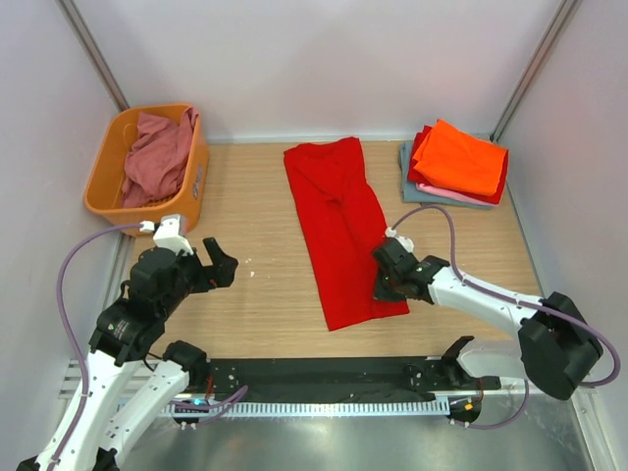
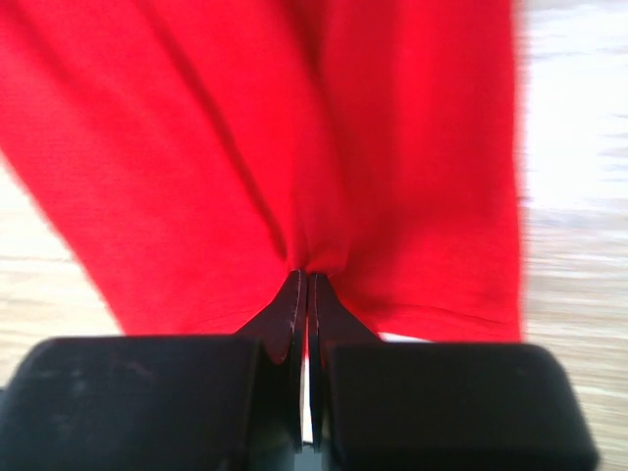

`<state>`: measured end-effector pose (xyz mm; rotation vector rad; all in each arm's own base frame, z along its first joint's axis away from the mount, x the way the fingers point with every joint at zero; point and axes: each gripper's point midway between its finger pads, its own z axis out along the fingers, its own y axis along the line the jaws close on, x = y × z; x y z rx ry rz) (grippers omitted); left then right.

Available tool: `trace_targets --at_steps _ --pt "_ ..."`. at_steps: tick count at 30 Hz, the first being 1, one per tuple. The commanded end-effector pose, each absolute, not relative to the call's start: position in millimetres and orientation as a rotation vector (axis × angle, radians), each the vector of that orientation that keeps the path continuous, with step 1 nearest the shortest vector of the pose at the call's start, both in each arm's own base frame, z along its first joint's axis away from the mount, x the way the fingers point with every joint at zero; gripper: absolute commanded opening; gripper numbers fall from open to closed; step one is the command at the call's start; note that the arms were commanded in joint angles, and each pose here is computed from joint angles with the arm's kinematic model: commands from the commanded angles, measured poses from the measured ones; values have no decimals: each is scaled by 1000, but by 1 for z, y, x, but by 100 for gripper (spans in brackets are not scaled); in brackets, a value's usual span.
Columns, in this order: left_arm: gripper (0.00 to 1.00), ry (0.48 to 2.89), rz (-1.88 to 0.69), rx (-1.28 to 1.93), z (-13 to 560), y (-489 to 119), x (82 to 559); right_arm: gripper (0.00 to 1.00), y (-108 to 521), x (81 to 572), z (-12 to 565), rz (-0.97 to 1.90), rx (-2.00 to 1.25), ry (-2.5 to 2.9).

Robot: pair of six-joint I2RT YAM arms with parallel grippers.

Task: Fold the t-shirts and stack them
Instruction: Fold the tshirt

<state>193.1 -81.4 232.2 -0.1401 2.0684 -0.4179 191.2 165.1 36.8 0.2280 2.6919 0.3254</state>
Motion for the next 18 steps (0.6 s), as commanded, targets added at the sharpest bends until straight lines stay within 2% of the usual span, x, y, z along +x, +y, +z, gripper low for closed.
trace_targets --at_steps 1,2,4,5,6,7,9,14,16,17,18 --pt "96 2034 -418 -160 240 -79 194 2 196 197 55 380 121 2668" --pt "96 2035 -418 -160 239 -79 194 2 203 198 59 387 90 2665" --pt "96 2038 -415 -161 239 -79 195 15 209 190 53 340 5 2694" --pt "96 2039 -414 -161 239 -79 195 37 213 194 58 330 -13 2678" --pt "97 2041 -415 -160 238 -79 195 49 217 189 58 320 -63 2677" --pt "96 2045 -413 -160 238 -80 196 54 221 190 62 329 -86 2666" --pt "96 2059 -425 -156 236 -82 196 59 231 193 77 374 -115 2628" --pt "95 2180 -467 -144 216 -99 201 63 235 200 121 456 -110 2504" --pt "94 2256 -540 -166 201 -114 198 73 212 207 136 369 -26 2438" --pt "93 2315 -565 -164 190 -123 199 83 202 208 138 335 31 2423" --pt "92 2347 -582 -174 182 -129 199 87 186 207 136 265 73 2426"
